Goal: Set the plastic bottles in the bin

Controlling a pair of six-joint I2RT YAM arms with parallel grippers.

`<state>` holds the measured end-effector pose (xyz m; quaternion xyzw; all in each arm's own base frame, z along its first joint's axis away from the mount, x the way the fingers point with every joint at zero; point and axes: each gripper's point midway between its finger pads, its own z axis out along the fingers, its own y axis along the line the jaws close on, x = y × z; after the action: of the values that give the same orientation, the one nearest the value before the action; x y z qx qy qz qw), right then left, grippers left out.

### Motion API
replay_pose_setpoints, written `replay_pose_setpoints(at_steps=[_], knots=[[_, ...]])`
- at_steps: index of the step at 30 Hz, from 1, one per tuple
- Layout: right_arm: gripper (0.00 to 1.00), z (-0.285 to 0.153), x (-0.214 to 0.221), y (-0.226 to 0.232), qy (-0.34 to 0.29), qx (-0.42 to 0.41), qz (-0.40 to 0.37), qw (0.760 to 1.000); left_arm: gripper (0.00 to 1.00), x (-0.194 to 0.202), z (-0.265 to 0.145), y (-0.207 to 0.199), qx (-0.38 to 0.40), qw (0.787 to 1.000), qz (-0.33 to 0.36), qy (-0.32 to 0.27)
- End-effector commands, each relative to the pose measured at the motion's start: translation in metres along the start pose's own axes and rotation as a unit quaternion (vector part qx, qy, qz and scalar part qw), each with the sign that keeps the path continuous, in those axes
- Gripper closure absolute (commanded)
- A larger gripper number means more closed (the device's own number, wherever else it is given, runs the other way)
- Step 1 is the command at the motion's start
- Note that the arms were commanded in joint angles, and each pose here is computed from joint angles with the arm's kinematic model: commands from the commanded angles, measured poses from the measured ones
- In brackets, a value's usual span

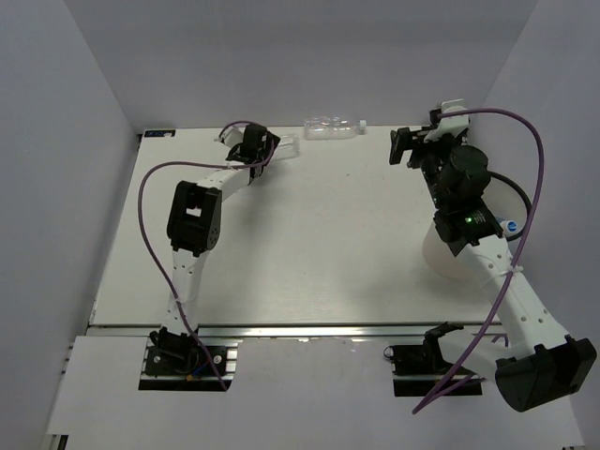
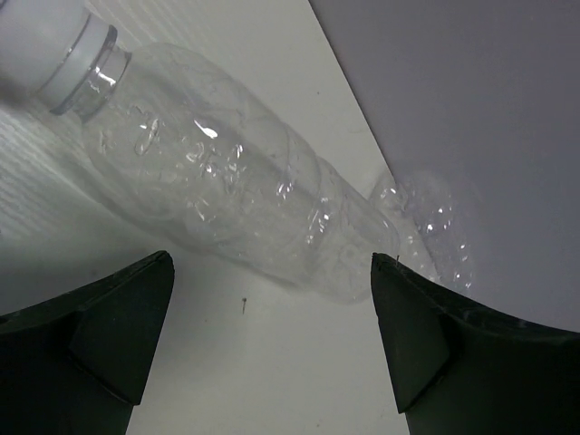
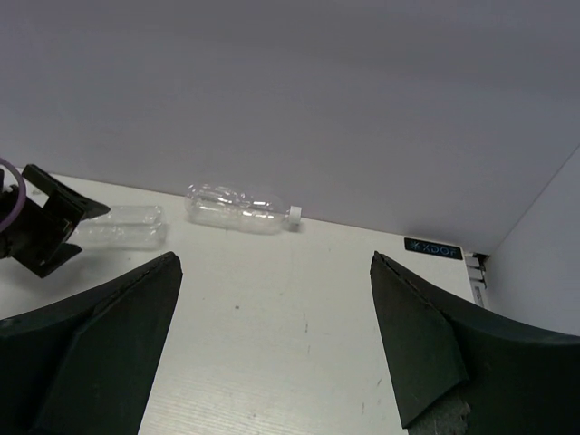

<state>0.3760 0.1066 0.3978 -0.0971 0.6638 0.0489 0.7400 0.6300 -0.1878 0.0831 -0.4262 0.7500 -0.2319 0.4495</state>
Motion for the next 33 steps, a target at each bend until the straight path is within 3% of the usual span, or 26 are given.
replay_pose_setpoints(at_steps=[1,7,10,15,18,21,24,26,30,33], knots=[[0.11,0.000,-0.018,-0.012,-0.042,0.028,-0.013,0.999,0.02,-0.023,0.002,-0.024,0.003,0.998,-0.054,-0.028],[0.11,-0.005,-0.015,-0.013,-0.051,0.028,-0.021,0.998,0.02,-0.030,0.023,-0.003,-0.041,0.992,-0.097,-0.073],[0.11,-0.004,-0.009,-0.016,-0.042,0.037,-0.028,0.998,0.02,-0.036,0.033,-0.013,-0.029,0.990,-0.113,-0.085],[0.11,-0.005,-0.005,-0.023,-0.040,0.058,-0.033,0.997,0.02,-0.028,0.057,0.009,-0.051,0.987,-0.135,-0.069],[0.11,-0.008,-0.007,-0.027,-0.049,0.069,-0.032,0.996,0.08,-0.026,0.062,0.022,-0.058,0.987,-0.134,-0.073],[0.11,-0.012,-0.008,-0.032,-0.058,0.082,-0.029,0.995,0.28,-0.030,0.063,0.025,-0.063,0.987,-0.124,-0.079],[0.11,-0.016,-0.009,-0.034,-0.063,0.087,-0.027,0.994,0.61,-0.032,0.062,0.024,-0.058,0.988,-0.126,-0.074],[0.11,-0.017,-0.010,-0.036,-0.064,0.091,-0.025,0.993,0.73,-0.037,0.059,0.017,-0.045,0.988,-0.125,-0.072],[0.11,-0.016,-0.005,-0.030,-0.051,0.077,-0.026,0.995,0.81,-0.042,0.044,0.000,-0.012,0.993,-0.107,-0.052],[0.11,-0.010,-0.002,-0.001,-0.030,-0.005,-0.024,0.999,0.83,-0.053,0.016,-0.039,0.061,0.996,-0.061,-0.037]])
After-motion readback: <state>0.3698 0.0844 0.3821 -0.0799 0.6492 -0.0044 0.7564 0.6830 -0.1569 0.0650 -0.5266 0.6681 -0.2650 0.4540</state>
